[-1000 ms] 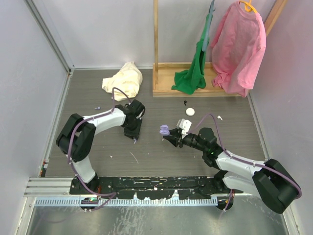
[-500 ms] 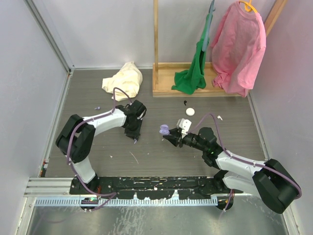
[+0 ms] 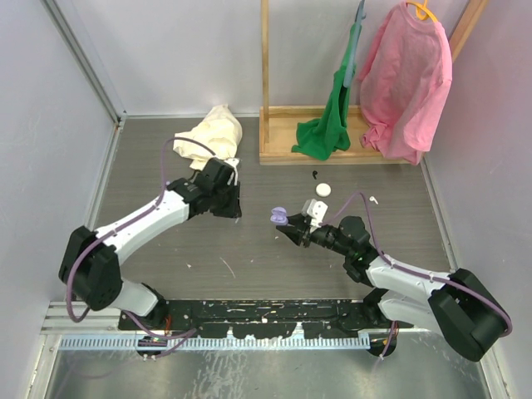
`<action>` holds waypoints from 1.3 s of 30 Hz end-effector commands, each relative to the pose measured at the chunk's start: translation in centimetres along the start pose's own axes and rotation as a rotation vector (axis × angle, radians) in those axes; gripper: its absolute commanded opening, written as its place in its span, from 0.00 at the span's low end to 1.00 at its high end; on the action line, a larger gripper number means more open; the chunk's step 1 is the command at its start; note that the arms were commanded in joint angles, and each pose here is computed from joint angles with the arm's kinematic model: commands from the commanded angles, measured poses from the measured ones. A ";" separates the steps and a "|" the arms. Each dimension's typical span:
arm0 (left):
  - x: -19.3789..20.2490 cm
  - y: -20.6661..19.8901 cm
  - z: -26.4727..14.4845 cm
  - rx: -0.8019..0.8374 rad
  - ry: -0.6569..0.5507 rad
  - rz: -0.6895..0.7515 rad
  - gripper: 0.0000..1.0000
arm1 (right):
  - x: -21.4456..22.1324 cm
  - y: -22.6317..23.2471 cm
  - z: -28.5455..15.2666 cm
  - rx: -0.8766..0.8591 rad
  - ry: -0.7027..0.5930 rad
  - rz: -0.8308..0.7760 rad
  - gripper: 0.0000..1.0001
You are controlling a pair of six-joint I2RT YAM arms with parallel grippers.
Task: Insert the wireless bluetooth earbuds into the charging case
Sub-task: Pick up the earbud from the center of the board, then place the earbud in the charging case.
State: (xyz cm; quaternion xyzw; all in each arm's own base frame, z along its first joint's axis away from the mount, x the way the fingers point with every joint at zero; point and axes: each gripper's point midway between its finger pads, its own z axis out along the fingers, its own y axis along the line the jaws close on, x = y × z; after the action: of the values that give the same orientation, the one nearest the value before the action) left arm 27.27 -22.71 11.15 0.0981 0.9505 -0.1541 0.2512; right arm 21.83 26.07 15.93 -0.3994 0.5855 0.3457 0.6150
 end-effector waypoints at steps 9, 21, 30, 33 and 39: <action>-7.2 -7.4 -8.9 0.404 -0.391 0.050 0.19 | -5.9 -1.3 1.0 0.048 -0.201 -0.037 0.01; -8.7 -12.5 -16.0 0.749 -0.608 0.183 0.21 | -8.2 -0.7 1.0 0.014 -0.322 -0.036 0.01; -8.6 -14.3 -18.6 0.907 -0.694 0.226 0.21 | -9.8 -0.5 1.0 -0.005 -0.392 -0.022 0.01; -8.4 -14.7 -18.7 0.932 -0.709 0.236 0.22 | -10.1 -0.4 1.0 -0.009 -0.408 -0.017 0.01; -8.0 -15.8 -18.6 0.976 -0.726 0.266 0.22 | -10.6 -0.1 0.9 -0.022 -0.434 -0.009 0.01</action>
State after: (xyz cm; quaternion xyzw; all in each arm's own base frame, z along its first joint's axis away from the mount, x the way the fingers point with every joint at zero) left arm 22.58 -31.29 31.29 0.2373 0.6632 -0.5342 0.4674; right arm 22.13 27.12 22.72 -0.3324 0.4926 0.4122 0.6907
